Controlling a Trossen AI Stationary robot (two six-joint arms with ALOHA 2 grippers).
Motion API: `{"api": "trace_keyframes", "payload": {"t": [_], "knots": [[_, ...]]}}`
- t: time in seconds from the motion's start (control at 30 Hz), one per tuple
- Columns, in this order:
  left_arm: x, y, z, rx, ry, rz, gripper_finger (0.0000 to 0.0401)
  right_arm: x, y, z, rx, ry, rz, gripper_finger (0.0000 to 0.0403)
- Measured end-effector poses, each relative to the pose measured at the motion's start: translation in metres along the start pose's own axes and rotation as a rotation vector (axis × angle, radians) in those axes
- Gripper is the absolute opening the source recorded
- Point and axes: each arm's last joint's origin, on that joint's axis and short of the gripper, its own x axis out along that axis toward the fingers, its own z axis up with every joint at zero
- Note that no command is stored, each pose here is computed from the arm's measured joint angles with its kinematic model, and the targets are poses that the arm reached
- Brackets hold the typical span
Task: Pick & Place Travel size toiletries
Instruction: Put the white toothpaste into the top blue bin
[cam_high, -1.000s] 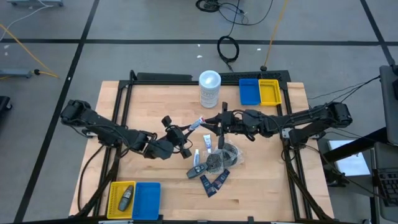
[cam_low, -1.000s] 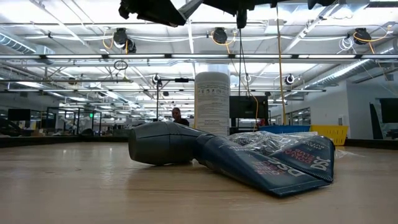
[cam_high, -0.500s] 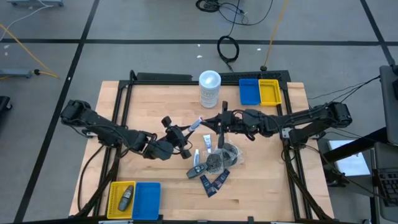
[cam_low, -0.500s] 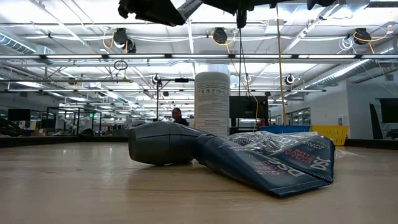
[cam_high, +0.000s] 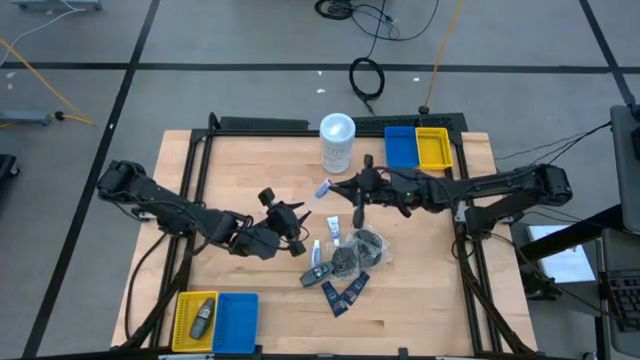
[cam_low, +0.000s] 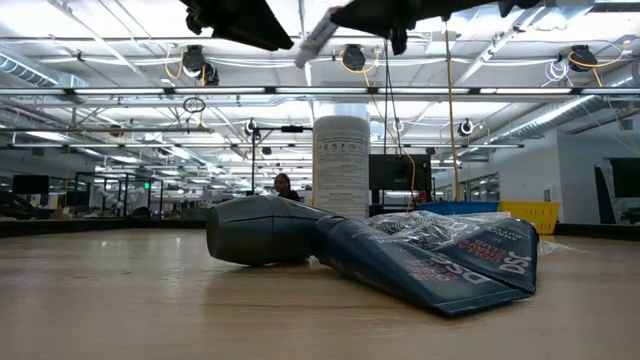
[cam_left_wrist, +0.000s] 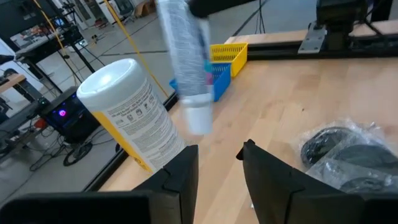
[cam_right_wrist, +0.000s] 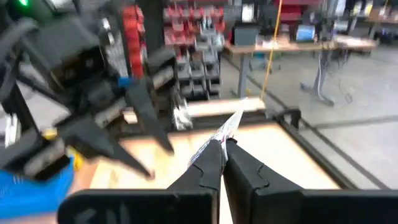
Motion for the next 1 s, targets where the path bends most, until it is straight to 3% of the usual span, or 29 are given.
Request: {"api": "trace_keyframes", "payload": {"t": [0.13,0.53,0.83,1.0], "knots": [[0.000,0.000,0.000,-0.007,0.001,0.000,0.0126,-0.012,-0.006,0.004,-0.007,0.045,-0.021,0.0000],[0.000,0.000,0.000,-0.067,0.001,-0.001,0.0127,-0.048,-0.035,0.003,-0.071,0.236,-0.370,0.0000],[0.000,-0.001,0.000,-0.093,0.007,-0.035,0.0127,-0.054,-0.080,-0.008,-0.039,0.351,-0.618,0.0000],[0.000,-0.002,0.000,-0.098,0.010,-0.052,0.0127,-0.061,-0.113,-0.028,0.000,0.415,-0.757,0.0000]]}}
